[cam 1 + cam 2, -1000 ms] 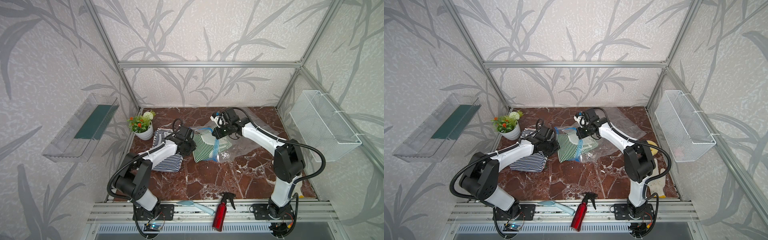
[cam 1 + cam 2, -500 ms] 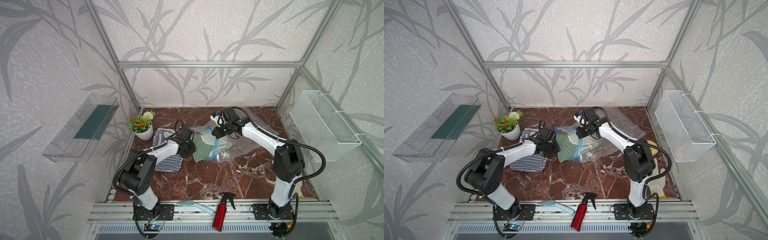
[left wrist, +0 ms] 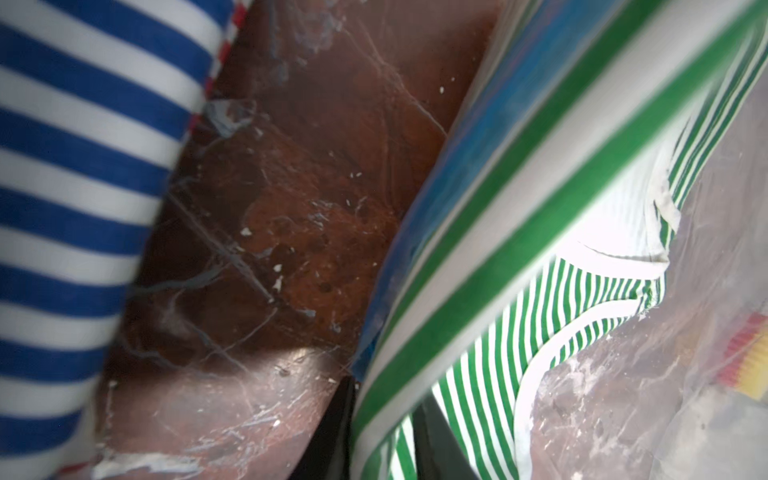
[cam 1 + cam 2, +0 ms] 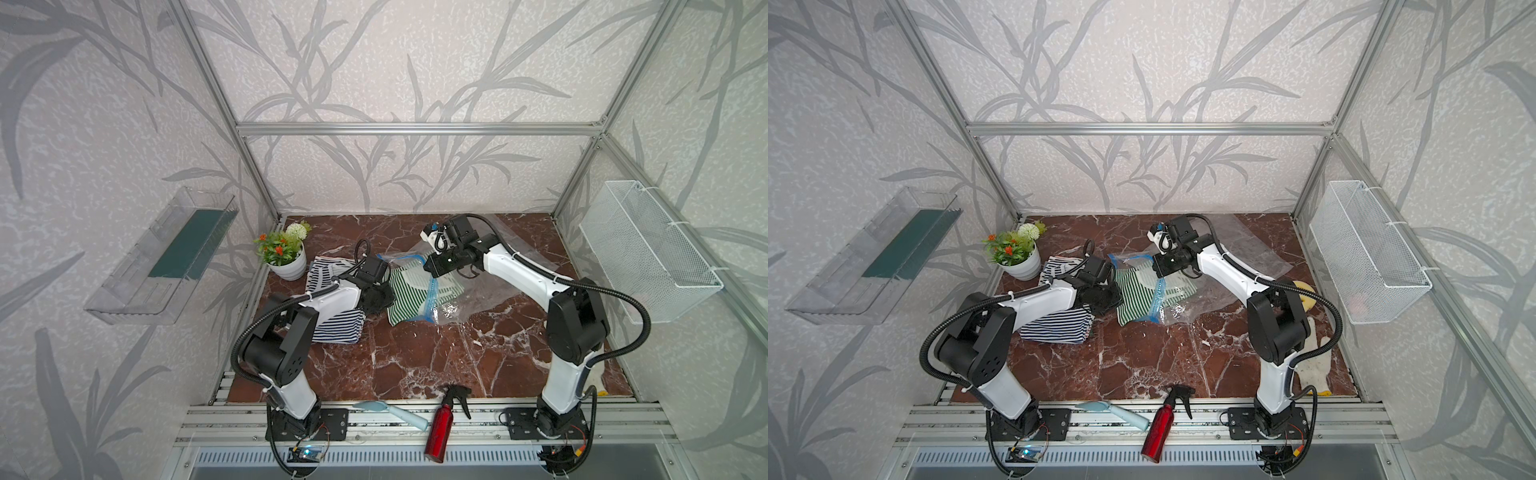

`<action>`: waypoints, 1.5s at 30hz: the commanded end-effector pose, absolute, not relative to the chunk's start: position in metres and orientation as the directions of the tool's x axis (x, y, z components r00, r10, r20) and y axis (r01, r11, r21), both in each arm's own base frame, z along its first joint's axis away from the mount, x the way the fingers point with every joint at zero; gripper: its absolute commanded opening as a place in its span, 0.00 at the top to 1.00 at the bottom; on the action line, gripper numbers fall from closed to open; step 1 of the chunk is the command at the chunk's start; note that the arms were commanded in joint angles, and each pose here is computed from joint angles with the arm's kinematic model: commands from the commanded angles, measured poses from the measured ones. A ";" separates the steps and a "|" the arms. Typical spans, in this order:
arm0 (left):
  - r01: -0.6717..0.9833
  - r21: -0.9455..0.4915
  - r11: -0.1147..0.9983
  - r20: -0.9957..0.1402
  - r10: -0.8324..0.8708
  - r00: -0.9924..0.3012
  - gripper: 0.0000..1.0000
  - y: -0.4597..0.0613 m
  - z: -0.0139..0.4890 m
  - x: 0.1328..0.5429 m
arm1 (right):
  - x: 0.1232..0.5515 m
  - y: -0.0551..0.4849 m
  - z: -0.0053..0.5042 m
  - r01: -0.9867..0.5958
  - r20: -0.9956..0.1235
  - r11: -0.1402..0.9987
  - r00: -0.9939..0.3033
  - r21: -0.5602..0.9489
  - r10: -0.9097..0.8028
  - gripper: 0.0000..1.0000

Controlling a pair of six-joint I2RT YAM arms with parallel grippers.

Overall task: Take the tank top out of the vacuum bag
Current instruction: Take out the tank top from the vacuum bag.

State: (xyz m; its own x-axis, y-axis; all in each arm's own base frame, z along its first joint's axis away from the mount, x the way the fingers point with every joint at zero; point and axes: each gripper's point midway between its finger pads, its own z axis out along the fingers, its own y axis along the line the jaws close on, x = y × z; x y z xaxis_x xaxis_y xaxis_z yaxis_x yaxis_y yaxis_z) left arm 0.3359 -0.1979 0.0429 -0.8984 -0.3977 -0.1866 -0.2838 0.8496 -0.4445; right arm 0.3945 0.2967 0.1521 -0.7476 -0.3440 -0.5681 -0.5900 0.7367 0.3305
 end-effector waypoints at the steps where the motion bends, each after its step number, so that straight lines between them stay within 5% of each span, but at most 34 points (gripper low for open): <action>1: -0.252 -0.461 0.851 -0.217 -0.383 -0.898 0.72 -0.205 0.051 0.347 | 0.396 0.298 0.157 -0.599 -0.569 0.728 -0.744 0.335 -0.350 1.00; 13: -0.247 -0.394 0.885 -0.209 -0.348 -0.914 0.73 -0.200 0.031 0.346 | 0.395 0.297 0.160 -0.602 -0.573 0.726 -0.741 0.333 -0.351 1.00; 19: -0.211 -0.410 0.887 -0.237 -0.326 -0.915 1.00 -0.204 0.048 0.351 | 0.394 0.298 0.159 -0.602 -0.571 0.725 -0.742 0.336 -0.351 1.00; 45: -0.347 -0.610 0.712 -0.137 -0.526 -0.839 1.00 -0.222 0.198 0.344 | 0.394 0.296 0.156 -0.591 -0.558 0.734 -0.752 0.334 -0.352 1.00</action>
